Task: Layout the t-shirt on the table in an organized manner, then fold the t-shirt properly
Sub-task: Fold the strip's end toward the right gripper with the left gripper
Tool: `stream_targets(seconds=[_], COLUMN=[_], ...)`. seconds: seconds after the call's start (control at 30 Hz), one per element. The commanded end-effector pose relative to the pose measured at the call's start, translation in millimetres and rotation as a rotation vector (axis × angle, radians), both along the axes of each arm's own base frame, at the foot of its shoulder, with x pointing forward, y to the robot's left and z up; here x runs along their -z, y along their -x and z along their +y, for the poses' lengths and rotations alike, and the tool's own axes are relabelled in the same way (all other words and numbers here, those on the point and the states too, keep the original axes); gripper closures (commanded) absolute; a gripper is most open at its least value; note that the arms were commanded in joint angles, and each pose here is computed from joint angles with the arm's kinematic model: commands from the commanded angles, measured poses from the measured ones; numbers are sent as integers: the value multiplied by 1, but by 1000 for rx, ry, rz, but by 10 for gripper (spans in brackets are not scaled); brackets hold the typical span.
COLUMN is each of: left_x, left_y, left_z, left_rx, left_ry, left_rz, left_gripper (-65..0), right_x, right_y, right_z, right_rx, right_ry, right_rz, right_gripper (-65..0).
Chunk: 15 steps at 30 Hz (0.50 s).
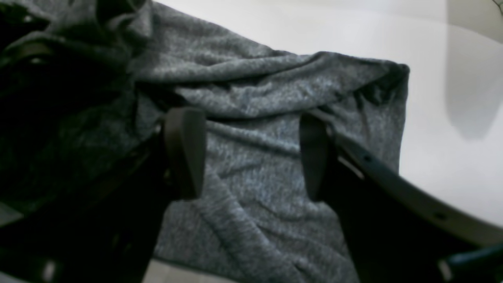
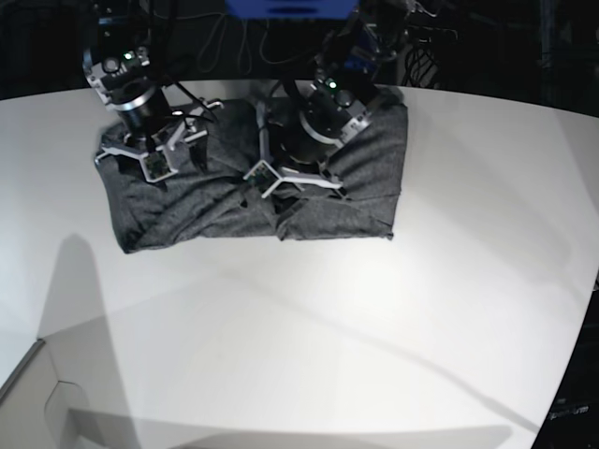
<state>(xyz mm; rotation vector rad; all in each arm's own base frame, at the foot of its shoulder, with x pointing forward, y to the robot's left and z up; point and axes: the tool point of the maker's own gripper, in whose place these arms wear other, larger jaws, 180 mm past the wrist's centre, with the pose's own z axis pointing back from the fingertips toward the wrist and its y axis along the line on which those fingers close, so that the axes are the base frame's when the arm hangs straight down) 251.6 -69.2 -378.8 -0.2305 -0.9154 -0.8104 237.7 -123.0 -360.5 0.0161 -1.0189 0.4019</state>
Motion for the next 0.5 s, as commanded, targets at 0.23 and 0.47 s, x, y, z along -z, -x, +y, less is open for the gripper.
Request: stream_targets(seconds=[0.23, 0.47], left_x=[-53, -54], left_y=[-9, -35], left_z=[-4, 68], left_rx=[-26, -251], left_ry=[105, 74], left_rz=[-122, -132], left_gripper=[-293, -252], right_x=[-12, -13], right_y=[-6, -6], right_z=[-8, -20], right_rx=[18, 49], right_ry=[0, 15], right_rz=[-47, -51], right_gripper=[-377, -378])
